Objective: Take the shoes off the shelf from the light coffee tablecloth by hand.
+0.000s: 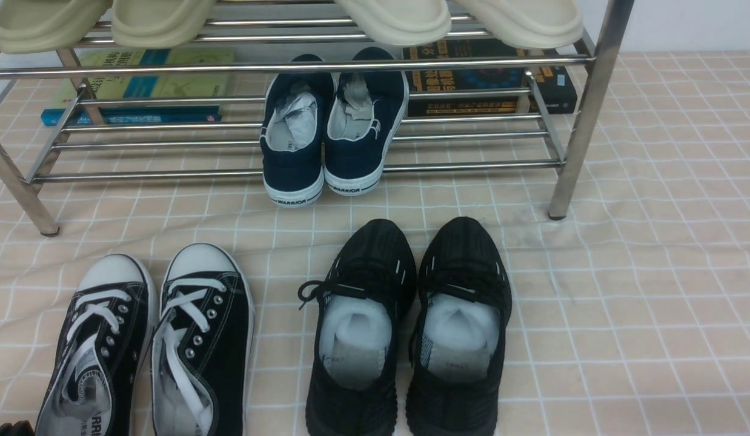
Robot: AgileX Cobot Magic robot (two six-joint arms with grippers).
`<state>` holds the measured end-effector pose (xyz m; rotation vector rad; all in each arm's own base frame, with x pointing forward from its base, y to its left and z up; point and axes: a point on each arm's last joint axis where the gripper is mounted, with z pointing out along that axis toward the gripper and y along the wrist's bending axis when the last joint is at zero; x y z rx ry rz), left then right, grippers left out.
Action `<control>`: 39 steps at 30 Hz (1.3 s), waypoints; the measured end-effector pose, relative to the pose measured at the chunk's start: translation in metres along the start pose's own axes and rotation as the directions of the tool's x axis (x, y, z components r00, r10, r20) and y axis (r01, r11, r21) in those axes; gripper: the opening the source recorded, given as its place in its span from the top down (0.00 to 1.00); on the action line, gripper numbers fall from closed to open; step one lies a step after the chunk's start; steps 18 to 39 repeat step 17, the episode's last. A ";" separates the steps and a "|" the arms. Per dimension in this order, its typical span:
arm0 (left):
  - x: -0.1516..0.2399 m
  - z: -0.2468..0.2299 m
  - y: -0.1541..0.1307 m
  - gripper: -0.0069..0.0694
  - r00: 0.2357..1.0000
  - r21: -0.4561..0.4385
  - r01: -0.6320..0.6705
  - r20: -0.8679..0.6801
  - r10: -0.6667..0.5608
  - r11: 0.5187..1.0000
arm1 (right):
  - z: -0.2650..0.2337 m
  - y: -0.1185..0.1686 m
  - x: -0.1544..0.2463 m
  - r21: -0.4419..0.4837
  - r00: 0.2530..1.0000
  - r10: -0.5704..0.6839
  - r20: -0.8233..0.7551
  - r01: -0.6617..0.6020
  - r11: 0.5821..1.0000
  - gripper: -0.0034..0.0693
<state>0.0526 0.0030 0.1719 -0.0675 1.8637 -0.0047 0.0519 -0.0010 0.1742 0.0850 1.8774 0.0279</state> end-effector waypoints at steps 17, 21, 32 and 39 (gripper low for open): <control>0.000 0.000 0.000 0.77 1.000 0.000 0.001 0.000 -0.001 1.000 | 0.000 0.000 0.000 0.000 1.000 0.000 0.000 0.000 1.000 0.62; 0.000 0.000 0.000 0.77 1.000 0.000 0.001 0.000 -0.001 1.000 | 0.000 0.000 0.000 0.000 1.000 0.000 0.000 0.000 1.000 0.62; 0.000 0.000 0.000 0.77 1.000 0.000 0.001 0.000 -0.001 1.000 | 0.000 0.000 0.000 0.000 1.000 0.000 0.000 0.000 1.000 0.62; 0.000 0.000 0.000 0.77 1.000 0.000 0.001 0.000 -0.001 1.000 | 0.000 0.000 0.000 0.000 1.000 0.000 0.000 0.000 1.000 0.62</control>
